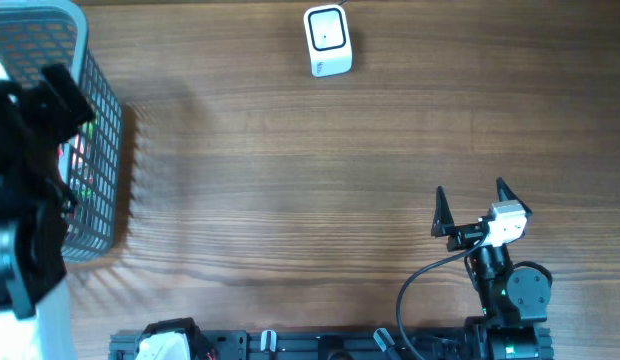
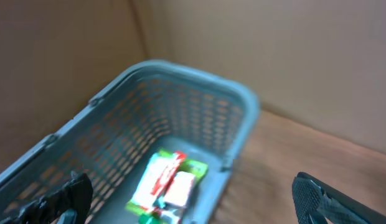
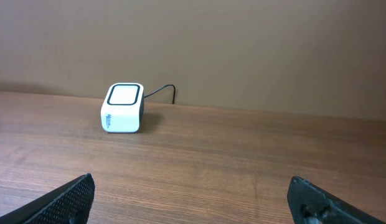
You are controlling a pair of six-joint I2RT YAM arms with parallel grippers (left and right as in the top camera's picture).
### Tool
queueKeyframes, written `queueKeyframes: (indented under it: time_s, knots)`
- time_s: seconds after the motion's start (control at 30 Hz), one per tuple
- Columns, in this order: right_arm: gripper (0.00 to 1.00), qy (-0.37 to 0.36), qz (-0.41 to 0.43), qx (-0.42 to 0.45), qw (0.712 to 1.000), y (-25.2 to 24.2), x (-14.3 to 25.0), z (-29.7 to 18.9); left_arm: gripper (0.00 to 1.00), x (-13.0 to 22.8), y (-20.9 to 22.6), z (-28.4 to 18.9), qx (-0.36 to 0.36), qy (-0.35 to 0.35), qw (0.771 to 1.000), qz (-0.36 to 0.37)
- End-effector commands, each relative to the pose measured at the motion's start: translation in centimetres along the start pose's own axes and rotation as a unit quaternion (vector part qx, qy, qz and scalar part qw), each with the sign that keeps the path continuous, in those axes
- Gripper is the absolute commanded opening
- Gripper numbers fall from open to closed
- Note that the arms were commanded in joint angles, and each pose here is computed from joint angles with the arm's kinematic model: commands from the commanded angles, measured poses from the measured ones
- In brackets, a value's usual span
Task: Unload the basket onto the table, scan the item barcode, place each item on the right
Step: 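Move the left gripper over the basket and reach down inside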
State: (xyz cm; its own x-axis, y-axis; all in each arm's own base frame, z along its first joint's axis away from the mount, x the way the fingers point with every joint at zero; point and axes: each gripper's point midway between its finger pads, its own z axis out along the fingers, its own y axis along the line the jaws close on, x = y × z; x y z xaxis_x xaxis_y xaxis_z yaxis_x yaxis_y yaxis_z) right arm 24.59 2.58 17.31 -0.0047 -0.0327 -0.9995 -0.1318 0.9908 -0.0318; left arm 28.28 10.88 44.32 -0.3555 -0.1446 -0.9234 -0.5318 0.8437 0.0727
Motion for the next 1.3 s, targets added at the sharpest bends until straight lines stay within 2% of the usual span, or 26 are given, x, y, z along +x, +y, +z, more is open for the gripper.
queueKeyframes:
  time_s: [0.0, 0.2, 0.3, 0.6, 0.83, 1.0, 1.27]
  knots:
    - [1.0, -0.005, -0.009, -0.004, 1.0, 0.1, -0.2, 0.0, 1.0, 1.6, 2.2, 3.5, -0.056, 0.049, 0.997, -0.017]
    - [1.0, -0.005, -0.009, -0.004, 1.0, 0.1, -0.2, 0.0, 1.0, 4.5, 3.7, 8.0, -0.081, 0.122, 0.989, -0.028]
    - [1.0, -0.005, -0.009, -0.004, 1.0, 0.1, -0.2, 0.0, 1.0, 7.0, 5.3, 10.6, -0.109, 0.173, 0.978, -0.041]
    - [1.0, -0.005, -0.009, -0.004, 1.0, 0.1, -0.2, 0.0, 1.0, 14.0, 8.4, 15.3, -0.134, 0.309, 0.94, -0.045]
    - [1.0, -0.005, -0.009, -0.004, 1.0, 0.1, -0.2, 0.0, 1.0, 19.1, 8.8, 16.1, -0.071, 0.414, 0.907, -0.029]
    - [1.0, -0.005, -0.009, -0.004, 1.0, 0.1, -0.2, 0.0, 1.0, 20.7, 7.5, 16.1, 0.004, 0.447, 0.893, -0.042]
    - [1.0, -0.005, -0.009, -0.005, 1.0, 0.1, -0.2, 0.0, 1.0, 23.1, 8.2, 16.2, 0.008, 0.483, 0.875, -0.047]
